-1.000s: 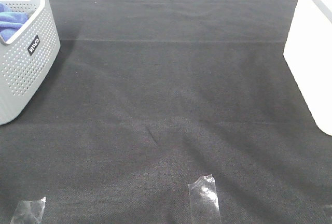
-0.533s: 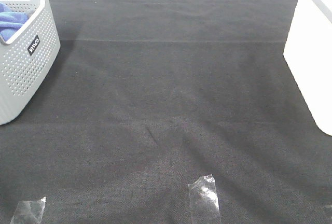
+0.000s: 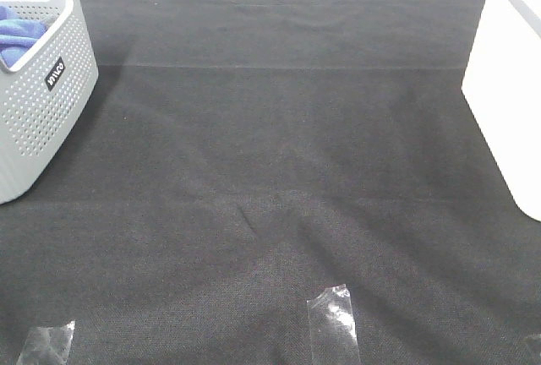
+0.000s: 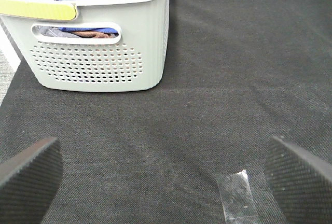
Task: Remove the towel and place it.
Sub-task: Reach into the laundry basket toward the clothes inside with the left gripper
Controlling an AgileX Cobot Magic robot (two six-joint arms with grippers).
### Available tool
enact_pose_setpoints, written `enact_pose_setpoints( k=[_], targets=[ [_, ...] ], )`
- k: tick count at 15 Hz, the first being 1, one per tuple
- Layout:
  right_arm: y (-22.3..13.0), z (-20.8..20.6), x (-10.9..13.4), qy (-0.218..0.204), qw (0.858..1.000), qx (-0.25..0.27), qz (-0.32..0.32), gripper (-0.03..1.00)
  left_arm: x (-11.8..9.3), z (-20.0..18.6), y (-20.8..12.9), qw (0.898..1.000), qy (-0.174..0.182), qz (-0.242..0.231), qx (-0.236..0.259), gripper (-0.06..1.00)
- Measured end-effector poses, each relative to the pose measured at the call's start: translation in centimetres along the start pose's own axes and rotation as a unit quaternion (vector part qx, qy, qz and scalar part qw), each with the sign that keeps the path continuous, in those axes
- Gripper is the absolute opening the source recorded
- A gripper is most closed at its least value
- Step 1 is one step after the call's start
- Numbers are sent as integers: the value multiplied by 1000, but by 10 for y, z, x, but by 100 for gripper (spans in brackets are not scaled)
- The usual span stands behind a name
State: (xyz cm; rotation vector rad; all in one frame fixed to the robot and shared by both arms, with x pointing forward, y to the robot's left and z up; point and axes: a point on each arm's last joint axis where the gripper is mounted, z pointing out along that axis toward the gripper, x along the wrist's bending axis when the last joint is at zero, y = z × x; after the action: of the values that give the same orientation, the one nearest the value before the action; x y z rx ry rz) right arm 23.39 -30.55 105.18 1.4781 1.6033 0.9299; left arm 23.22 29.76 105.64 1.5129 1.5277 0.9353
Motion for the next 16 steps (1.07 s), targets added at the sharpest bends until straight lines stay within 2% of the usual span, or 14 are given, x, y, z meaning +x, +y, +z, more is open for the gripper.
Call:
enact_pose_setpoints(
  k=[2,4,6,8,9,10,11,13,14,15,16],
  targets=[
    [0,0,0,0,1000,0,0,77,0,1,3,1000,0,3,8,99],
    [0,0,0,0,1000,0,0,77,0,-3,26,1000,0,20,17,99],
    [0,0,0,0,1000,0,0,77,-1,-2,67,995,-3,86,39,99],
    [0,0,0,0,1000,0,0,77,-1,5,117,983,-8,177,47,99],
    [0,0,0,0,1000,0,0,77,-1,12,141,973,-11,225,52,99],
    [0,0,0,0,1000,0,0,77,0,33,174,955,-18,289,68,99],
    [0,0,0,0,1000,0,0,77,0,41,184,948,-19,310,75,99],
    [0,0,0,0,1000,0,0,77,6,90,225,919,-15,376,116,99],
    [0,0,0,0,1000,0,0,77,8,105,231,914,-16,381,136,99],
    [0,0,0,0,1000,0,0,77,17,145,247,895,-1,402,196,99],
    [0,0,0,0,1000,0,0,77,22,169,258,880,8,416,227,99]
  ],
)
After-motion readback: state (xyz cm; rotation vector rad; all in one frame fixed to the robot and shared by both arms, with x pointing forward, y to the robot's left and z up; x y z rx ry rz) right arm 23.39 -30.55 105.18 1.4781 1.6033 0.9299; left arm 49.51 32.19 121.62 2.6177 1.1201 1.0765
